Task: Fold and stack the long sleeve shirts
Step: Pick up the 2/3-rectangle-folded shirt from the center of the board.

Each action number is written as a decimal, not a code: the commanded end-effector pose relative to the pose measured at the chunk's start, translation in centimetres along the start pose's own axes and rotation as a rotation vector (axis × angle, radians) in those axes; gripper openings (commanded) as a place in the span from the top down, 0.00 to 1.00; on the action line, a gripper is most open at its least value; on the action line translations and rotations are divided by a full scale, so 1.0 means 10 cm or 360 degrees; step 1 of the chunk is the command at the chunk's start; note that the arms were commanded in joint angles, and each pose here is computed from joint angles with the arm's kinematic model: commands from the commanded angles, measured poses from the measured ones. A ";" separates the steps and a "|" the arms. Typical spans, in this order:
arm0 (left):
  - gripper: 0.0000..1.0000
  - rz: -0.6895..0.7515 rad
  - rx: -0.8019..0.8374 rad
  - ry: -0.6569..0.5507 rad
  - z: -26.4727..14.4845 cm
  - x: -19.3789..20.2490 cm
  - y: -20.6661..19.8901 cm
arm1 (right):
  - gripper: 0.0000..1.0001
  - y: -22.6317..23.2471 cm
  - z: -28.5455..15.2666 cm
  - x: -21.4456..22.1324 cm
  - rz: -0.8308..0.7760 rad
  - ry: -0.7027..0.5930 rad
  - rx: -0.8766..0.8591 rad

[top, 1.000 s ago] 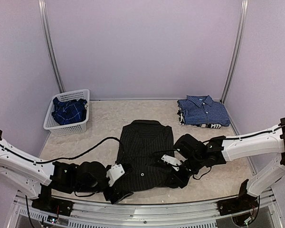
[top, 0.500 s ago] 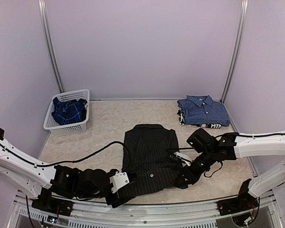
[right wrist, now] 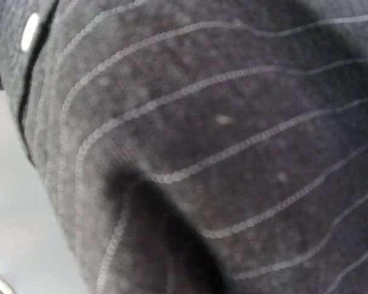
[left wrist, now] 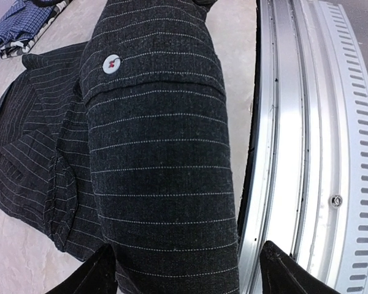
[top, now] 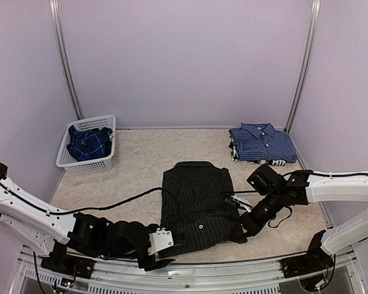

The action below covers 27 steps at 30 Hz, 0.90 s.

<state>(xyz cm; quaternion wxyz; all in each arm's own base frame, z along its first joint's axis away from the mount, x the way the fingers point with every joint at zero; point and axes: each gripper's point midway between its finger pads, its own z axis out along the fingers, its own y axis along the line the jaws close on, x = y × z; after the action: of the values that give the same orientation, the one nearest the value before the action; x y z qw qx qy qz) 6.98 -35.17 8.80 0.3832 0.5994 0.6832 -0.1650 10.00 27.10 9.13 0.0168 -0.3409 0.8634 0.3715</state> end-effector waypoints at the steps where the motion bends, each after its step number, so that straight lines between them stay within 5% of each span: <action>1: 0.27 0.0108 0.0009 0.0096 0.03 0.05 -0.03 | 1.00 0.09 -0.04 0.00 -0.0022 0.0008 -0.0077; 14: 0.38 0.0231 -0.0187 0.0149 0.18 0.14 0.13 | 1.00 0.10 -0.03 0.01 -0.0029 0.0021 -0.0111; 23: 0.75 0.0323 -0.0164 0.0204 0.23 0.22 0.10 | 1.00 0.11 -0.03 0.00 -0.0030 0.0017 -0.0116; 27: 1.00 0.0302 -0.0069 0.0225 0.18 0.17 0.03 | 1.00 0.13 -0.04 0.01 -0.0021 0.0017 -0.0128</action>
<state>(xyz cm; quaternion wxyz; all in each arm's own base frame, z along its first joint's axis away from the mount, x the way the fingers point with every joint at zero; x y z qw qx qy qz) 8.76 -34.69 5.81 0.3791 0.6488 0.6576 -0.0544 9.38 27.28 9.59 0.0048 -0.3497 0.8515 0.3908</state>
